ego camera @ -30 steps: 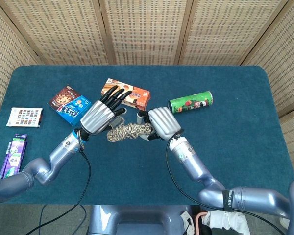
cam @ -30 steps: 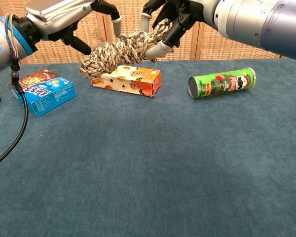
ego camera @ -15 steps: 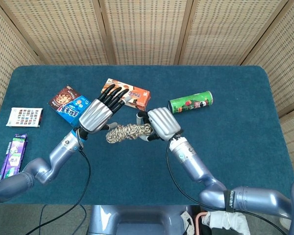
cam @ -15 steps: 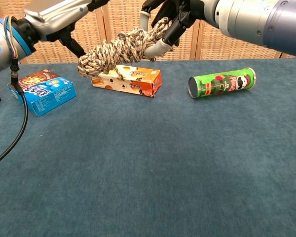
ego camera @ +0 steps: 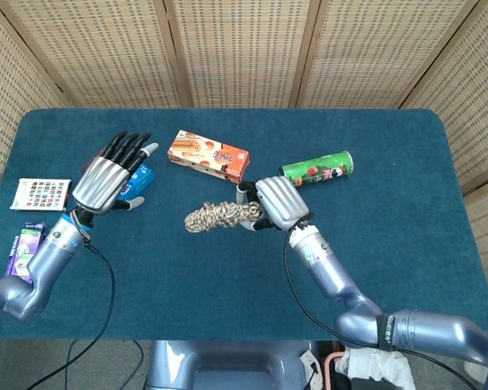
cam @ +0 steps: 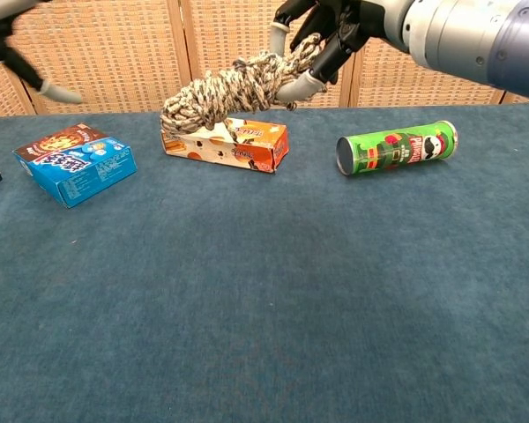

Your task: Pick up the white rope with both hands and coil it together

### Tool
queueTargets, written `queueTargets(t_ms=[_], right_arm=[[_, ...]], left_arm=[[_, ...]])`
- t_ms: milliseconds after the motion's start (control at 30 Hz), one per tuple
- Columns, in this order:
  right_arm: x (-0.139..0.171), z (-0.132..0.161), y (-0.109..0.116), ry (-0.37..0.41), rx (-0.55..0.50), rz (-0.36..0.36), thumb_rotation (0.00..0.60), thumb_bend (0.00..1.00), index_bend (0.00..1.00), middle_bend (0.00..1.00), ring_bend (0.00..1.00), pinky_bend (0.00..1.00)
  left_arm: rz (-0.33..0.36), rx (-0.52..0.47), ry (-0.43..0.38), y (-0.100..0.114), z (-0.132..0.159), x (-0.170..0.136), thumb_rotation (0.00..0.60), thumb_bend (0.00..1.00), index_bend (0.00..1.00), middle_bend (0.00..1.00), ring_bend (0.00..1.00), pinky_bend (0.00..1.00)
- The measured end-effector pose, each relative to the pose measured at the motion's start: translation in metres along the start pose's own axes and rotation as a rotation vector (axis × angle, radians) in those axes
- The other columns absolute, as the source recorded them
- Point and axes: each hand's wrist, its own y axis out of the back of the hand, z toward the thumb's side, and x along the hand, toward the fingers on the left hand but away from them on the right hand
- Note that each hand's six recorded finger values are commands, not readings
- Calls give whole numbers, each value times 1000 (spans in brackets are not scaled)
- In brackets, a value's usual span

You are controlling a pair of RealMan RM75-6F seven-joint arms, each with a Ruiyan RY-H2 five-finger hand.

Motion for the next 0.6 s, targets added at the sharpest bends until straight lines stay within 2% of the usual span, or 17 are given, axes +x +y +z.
queueTargets(t_ms=[100, 200, 367, 467, 600], right_arm=[[3, -1, 1, 2, 9, 1, 600, 624, 730, 778, 569, 592], [4, -2, 2, -1, 9, -1, 600, 624, 730, 778, 568, 592], [7, -7, 3, -14, -23, -10, 600, 624, 730, 778, 568, 593], [10, -10, 6, -21, -39, -18, 600, 624, 730, 778, 568, 593], [13, -9, 8, -17, -51, -24, 600, 624, 730, 778, 568, 593]], left_arm=[[-58, -19, 123, 0, -27, -38, 600, 0, 0, 0, 0, 0], [-87, -21, 250, 2, -50, -80, 600, 0, 0, 0, 0, 0], [-24, 17, 472, 14, -80, -138, 600, 0, 0, 0, 0, 0], [-11, 0, 598, 16, -82, -174, 600, 0, 0, 0, 0, 0], [-60, -51, 729, 9, -78, -220, 600, 0, 0, 0, 0, 0]])
